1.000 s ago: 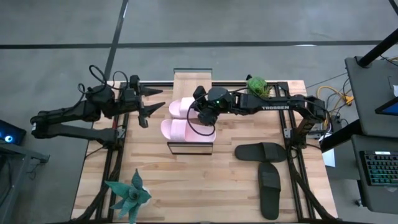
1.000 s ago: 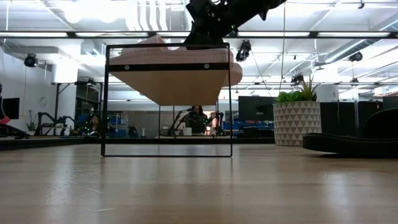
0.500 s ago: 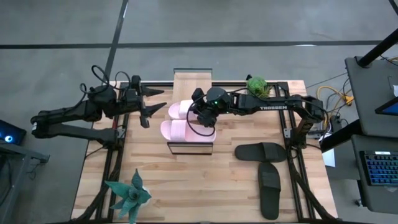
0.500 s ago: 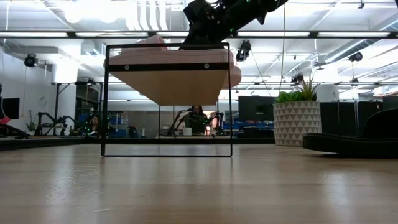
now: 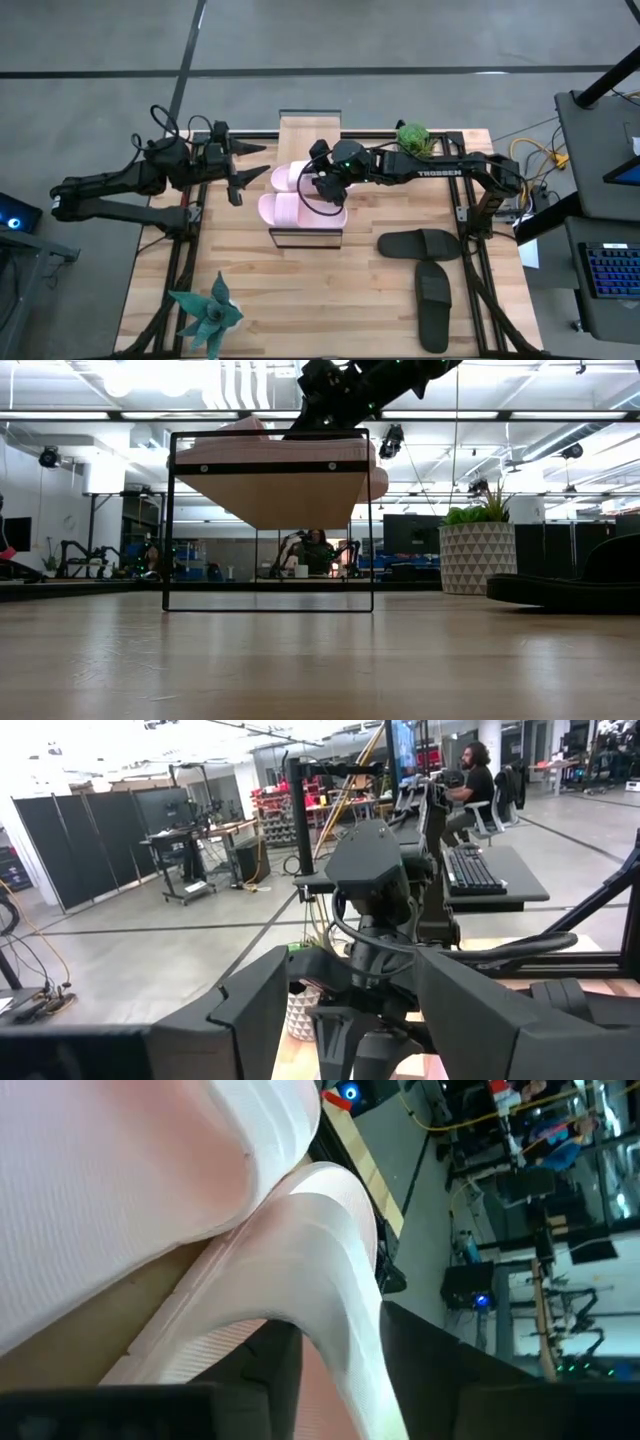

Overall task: Pick and place slides into the shelf
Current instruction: Put the pink slipper on the shelf

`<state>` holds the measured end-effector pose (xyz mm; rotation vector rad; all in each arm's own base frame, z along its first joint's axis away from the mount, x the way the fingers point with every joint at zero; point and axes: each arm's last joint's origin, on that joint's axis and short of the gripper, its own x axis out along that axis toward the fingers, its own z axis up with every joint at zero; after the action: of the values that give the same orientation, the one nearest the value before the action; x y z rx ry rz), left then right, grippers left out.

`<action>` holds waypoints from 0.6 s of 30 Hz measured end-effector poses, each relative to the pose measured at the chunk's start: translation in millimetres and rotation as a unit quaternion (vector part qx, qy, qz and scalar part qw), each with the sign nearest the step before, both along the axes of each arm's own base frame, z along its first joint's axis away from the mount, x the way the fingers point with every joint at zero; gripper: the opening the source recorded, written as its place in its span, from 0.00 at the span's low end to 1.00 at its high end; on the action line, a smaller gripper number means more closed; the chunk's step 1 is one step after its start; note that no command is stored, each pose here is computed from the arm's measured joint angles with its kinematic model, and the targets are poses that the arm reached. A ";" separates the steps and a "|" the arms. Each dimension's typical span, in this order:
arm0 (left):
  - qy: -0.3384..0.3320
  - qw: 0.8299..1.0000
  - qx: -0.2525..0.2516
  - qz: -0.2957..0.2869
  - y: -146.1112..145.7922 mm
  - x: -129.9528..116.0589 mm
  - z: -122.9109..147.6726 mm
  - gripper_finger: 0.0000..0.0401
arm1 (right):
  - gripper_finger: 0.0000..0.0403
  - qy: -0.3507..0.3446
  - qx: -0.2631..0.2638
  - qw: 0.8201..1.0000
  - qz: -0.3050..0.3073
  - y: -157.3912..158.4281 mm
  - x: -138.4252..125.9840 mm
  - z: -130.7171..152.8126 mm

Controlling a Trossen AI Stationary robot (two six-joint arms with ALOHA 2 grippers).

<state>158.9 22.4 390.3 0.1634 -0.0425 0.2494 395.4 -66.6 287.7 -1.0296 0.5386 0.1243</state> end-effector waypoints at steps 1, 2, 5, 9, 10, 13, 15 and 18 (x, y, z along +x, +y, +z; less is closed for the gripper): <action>0.001 1.000 0.000 0.000 0.0 -0.1 -0.1 0.50 | 0.35 -0.001 0.004 1.000 -0.002 0.0 0.2 1.0; 0.003 1.000 0.000 0.000 0.1 0.0 -0.5 0.50 | 0.37 -0.003 0.010 1.000 -0.006 -0.1 0.4 2.5; 0.003 1.000 0.000 0.000 0.3 1.6 -0.8 0.50 | 0.41 -0.011 0.026 0.999 -0.018 0.3 1.3 6.7; 0.004 1.000 -0.001 0.000 0.5 2.8 -1.3 0.50 | 0.44 -0.020 0.063 0.997 -0.046 0.1 2.0 14.3; 0.006 1.000 -0.001 0.000 0.5 2.8 -1.6 0.50 | 0.44 -0.015 0.071 0.996 -0.051 0.2 1.6 14.9; 0.006 1.000 -0.001 0.001 0.6 3.9 -1.8 0.50 | 0.45 -0.007 0.083 0.995 -0.059 0.1 0.7 14.6; 0.007 1.000 -0.001 0.001 0.6 3.9 -2.1 0.50 | 0.45 -0.005 0.082 0.995 -0.058 0.3 0.6 14.3; 0.008 1.000 -0.001 0.001 0.7 5.0 -2.4 0.50 | 0.46 -0.003 0.070 0.996 -0.051 0.3 0.6 14.4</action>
<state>163.8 23.1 387.9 0.1635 -0.0258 0.2493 396.0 -66.3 302.1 -0.8637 0.5677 0.0676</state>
